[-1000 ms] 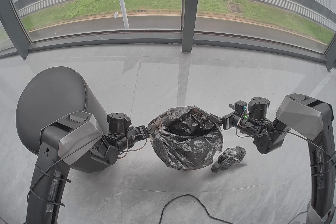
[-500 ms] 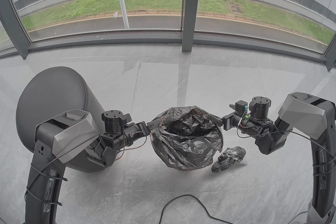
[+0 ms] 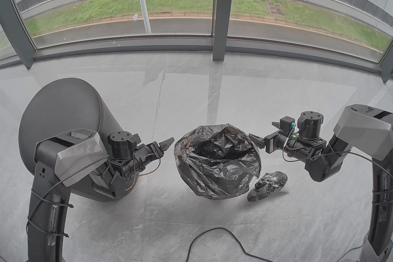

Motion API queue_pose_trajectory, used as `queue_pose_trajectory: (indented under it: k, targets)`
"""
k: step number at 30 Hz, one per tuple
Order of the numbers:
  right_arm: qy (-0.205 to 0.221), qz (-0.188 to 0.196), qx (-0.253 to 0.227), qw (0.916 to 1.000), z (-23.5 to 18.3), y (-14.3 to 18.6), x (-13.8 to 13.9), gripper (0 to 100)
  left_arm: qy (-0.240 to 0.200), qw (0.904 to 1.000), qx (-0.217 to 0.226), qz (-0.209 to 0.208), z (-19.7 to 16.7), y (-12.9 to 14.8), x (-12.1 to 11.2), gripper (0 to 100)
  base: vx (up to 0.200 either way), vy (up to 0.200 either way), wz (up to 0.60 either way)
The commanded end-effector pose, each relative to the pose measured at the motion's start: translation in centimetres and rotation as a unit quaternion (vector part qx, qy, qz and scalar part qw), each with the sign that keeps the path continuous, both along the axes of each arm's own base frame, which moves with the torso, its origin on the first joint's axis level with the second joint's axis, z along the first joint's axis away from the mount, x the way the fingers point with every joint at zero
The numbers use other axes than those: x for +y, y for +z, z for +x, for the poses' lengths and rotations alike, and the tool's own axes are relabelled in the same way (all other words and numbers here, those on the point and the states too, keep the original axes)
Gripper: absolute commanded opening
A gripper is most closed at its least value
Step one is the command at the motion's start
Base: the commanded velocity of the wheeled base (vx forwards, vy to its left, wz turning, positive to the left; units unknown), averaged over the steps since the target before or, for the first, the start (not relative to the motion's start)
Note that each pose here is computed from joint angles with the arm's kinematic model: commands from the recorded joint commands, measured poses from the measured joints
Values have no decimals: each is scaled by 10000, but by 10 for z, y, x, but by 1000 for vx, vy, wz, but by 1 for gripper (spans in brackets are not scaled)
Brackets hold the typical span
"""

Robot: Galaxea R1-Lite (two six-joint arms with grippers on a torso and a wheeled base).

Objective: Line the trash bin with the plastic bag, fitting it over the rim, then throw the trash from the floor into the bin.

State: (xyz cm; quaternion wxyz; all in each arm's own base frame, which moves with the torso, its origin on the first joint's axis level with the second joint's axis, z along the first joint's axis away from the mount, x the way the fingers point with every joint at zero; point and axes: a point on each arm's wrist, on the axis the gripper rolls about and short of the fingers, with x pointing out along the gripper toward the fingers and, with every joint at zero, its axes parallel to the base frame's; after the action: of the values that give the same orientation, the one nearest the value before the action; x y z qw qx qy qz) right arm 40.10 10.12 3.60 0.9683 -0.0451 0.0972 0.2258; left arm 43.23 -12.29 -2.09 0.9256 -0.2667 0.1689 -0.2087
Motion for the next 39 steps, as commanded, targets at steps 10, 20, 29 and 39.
queue_pose_trajectory:
  k: [10,20,29,39]
  targets:
    - [385,-20,-14,9993,-12,4,27,100,-209,9996,188,63,-7,-16,-18,100,0,0,0]
    - [882,-795,-66,9929,15,-17,65,100,-120,9997,212,83,-3,-21,-13,100,0,0,0]
    - [435,-1366,-543,9882,78,6,49,100,-120,9998,123,59,4,-23,-16,100,0,0,0]
    - [521,-1410,-401,9878,82,7,57,100,-112,9998,153,66,5,-29,-15,100,0,0,0]
